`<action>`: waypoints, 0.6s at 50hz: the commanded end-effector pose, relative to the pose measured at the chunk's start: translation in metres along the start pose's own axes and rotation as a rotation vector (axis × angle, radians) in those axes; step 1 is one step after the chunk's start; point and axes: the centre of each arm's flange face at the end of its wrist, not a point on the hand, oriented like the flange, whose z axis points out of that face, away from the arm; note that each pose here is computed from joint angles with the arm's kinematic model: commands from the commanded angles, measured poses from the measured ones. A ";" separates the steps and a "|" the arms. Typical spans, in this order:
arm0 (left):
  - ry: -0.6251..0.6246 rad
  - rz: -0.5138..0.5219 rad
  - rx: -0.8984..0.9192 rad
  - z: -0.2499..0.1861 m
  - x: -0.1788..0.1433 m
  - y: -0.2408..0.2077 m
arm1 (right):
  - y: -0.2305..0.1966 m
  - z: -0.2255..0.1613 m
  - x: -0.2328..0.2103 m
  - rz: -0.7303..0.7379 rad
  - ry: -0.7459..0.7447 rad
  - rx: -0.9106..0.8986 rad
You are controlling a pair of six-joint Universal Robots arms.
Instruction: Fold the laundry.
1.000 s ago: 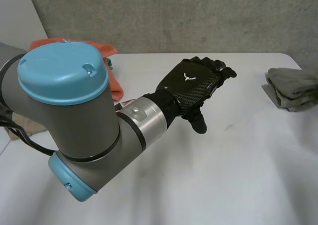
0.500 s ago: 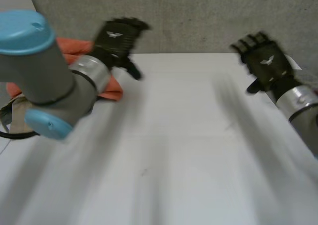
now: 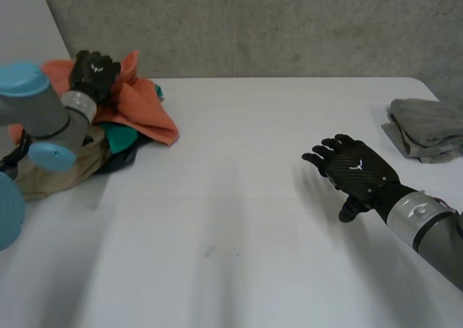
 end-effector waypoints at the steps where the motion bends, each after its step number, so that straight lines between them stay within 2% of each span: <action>1: 0.059 -0.275 0.105 -0.034 0.012 -0.091 | 0.000 0.000 0.008 0.001 0.032 -0.002; 3: 0.094 -0.340 0.108 -0.045 0.020 -0.104 | -0.001 0.000 0.013 0.000 0.058 -0.005; 4: 0.145 -0.395 0.111 -0.060 0.035 -0.120 | 0.000 0.000 0.019 0.002 0.087 -0.016; 7: 0.234 -0.465 0.129 -0.087 0.060 -0.146 | 0.002 0.001 0.029 0.010 0.133 -0.032; 9: 0.322 -0.514 0.129 -0.113 0.088 -0.163 | -0.001 0.001 0.038 0.019 0.184 -0.038; 14: 0.469 -0.533 0.079 -0.153 0.140 -0.167 | -0.001 0.000 0.054 0.069 0.258 -0.050; 20: 0.618 -0.513 -0.023 -0.181 0.204 -0.145 | 0.002 0.000 0.064 0.105 0.289 -0.049; 24: 0.629 -0.498 0.013 -0.186 0.203 -0.159 | 0.002 0.000 0.071 0.115 0.307 -0.049; 30: 0.516 -0.509 0.080 -0.172 0.150 -0.183 | -0.006 0.001 0.078 0.104 0.320 -0.030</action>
